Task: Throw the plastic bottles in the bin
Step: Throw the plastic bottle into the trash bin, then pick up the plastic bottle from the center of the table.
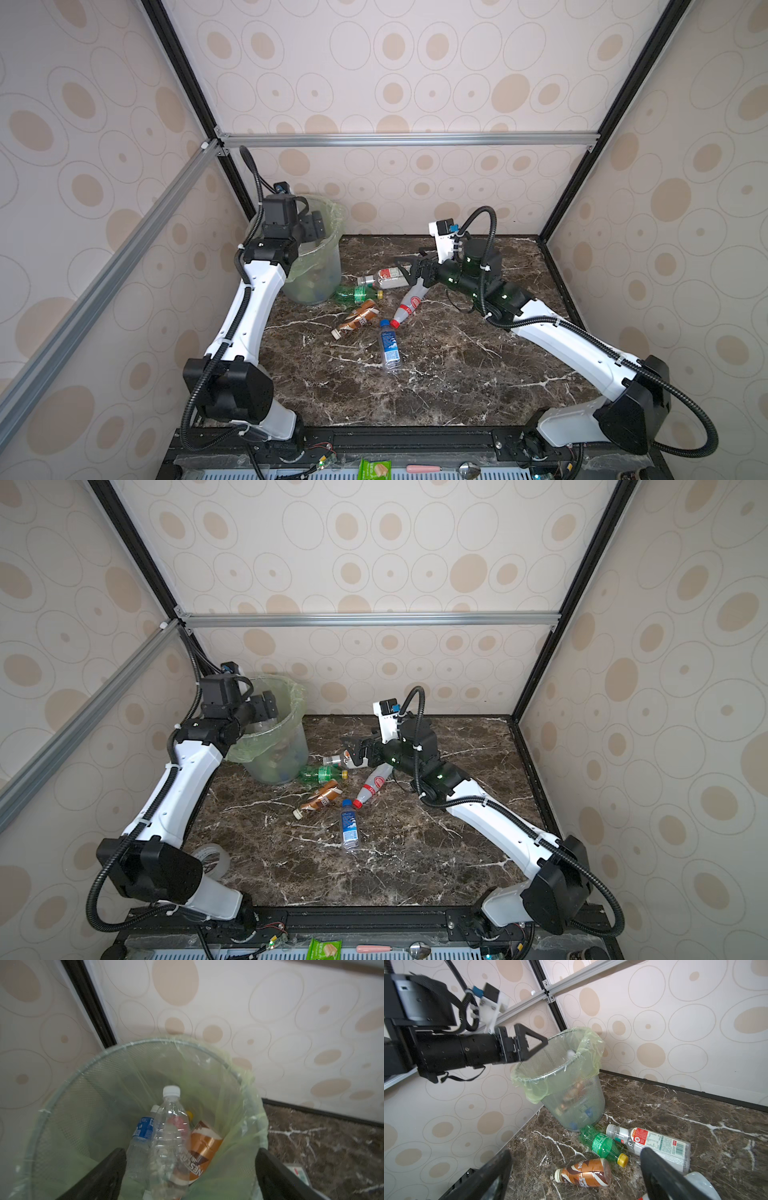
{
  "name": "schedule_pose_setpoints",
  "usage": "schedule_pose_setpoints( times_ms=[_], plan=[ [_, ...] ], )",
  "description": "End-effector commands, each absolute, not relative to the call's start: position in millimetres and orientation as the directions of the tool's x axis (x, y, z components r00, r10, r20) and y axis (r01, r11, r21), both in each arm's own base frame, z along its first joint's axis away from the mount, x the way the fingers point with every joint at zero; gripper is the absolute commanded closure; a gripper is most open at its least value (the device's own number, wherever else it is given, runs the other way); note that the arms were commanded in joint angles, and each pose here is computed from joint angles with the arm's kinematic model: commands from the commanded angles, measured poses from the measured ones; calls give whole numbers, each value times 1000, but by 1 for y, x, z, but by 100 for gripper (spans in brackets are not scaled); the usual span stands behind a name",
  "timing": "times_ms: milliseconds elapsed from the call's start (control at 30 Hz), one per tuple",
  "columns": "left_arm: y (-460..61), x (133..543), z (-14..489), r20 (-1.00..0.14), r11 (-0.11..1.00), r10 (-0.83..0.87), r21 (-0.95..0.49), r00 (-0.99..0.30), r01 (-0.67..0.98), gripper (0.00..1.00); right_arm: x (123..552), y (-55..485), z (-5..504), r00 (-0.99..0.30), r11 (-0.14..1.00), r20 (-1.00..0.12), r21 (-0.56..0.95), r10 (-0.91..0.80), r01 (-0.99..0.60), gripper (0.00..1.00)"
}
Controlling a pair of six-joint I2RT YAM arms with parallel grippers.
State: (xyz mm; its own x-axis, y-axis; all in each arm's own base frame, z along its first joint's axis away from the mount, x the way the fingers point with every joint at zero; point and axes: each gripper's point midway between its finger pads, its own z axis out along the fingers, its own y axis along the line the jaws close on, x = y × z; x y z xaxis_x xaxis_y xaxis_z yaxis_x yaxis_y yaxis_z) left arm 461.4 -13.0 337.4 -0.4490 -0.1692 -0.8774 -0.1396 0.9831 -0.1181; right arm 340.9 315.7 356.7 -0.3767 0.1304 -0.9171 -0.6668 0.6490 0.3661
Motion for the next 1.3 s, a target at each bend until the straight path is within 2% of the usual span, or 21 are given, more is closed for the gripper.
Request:
schedule_pose_setpoints(
  times_ms=[0,167,300,567,833,1067,1267],
  plan=[
    [-24,437,416,-937,976,-220,-212,-271,-57,1,340,314,360,-365,659,-922,353,127,-664,1],
    [-36,429,423,-931,967,-246,-255,-269,-2,1,344,316,351,-389,667,-912,369,128,-647,1],
    [-53,419,425,-926,952,-273,-299,-260,63,1,352,309,335,-422,719,-898,376,127,-585,1],
    [-115,408,414,-910,913,-279,-350,-305,209,1,361,292,295,-514,806,-852,369,95,-464,1],
    [-193,400,344,-839,837,-246,-437,-486,330,1,343,285,204,-653,842,-757,371,30,-391,1],
    [-213,399,318,-802,809,-256,-483,-540,335,1,306,301,148,-715,852,-695,331,-70,-406,1],
    [-219,403,296,-771,806,-250,-501,-586,316,1,280,313,114,-753,851,-654,348,-80,-393,5]
  ],
)
